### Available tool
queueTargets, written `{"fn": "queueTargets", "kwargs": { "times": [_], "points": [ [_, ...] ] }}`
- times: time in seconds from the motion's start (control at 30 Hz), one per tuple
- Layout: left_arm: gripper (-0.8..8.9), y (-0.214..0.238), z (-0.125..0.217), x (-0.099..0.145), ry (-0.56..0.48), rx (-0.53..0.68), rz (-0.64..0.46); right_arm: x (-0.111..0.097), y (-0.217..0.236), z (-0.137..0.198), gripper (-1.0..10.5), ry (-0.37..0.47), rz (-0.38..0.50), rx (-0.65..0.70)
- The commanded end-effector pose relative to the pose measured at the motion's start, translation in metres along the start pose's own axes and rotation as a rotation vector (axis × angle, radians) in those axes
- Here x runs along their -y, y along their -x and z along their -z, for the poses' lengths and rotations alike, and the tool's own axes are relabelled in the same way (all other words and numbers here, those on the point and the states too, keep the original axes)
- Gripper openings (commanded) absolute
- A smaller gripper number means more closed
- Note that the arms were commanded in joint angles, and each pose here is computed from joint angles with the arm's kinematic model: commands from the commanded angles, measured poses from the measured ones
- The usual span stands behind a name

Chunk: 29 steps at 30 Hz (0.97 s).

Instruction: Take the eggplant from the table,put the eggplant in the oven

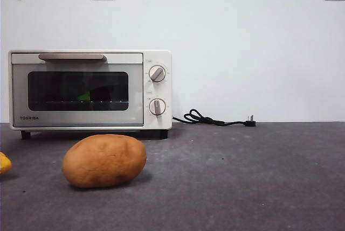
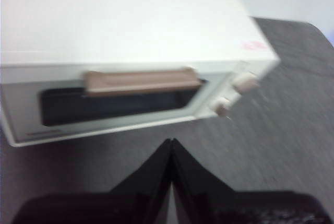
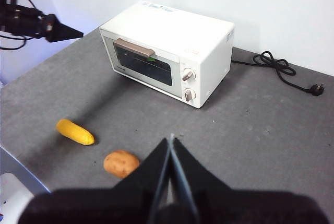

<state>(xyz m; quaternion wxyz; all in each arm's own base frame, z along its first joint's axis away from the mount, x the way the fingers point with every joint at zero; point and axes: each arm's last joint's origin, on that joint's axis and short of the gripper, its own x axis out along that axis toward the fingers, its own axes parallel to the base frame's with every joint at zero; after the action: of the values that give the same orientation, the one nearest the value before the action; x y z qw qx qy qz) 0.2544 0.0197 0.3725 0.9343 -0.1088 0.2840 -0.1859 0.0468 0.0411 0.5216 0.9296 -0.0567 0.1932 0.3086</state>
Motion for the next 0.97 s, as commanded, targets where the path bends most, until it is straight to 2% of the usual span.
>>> {"fn": "queueTargets", "kwargs": {
  "times": [0.03, 0.2, 0.37, 0.5, 0.7, 0.97],
  "points": [
    [-0.06, 0.018, 0.004, 0.019, -0.055, 0.001, -0.028, 0.0, 0.0, 0.002, -0.1, -0.004, -0.003, -0.025],
    [-0.06, 0.055, 0.018, 0.049, -0.097, 0.006, -0.081, 0.0, 0.0, 0.002, -0.1, -0.004, -0.003, -0.025],
    [-0.06, 0.09, 0.036, 0.067, -0.11, -0.001, -0.117, 0.0, 0.0, 0.002, 0.0, -0.004, -0.003, -0.025],
    [-0.06, 0.118, 0.05, 0.079, -0.125, 0.037, -0.115, 0.0, 0.0, 0.002, 0.0, -0.005, -0.003, -0.025],
    [-0.05, 0.147, 0.064, 0.09, -0.154, 0.116, -0.111, 0.0, 0.0, 0.002, 0.0, -0.007, -0.003, -0.024],
    [-0.05, 0.149, 0.068, 0.091, -0.148, 0.102, -0.111, 0.0, -0.001, 0.002, 0.0, -0.007, -0.002, -0.025]
  ]
}}
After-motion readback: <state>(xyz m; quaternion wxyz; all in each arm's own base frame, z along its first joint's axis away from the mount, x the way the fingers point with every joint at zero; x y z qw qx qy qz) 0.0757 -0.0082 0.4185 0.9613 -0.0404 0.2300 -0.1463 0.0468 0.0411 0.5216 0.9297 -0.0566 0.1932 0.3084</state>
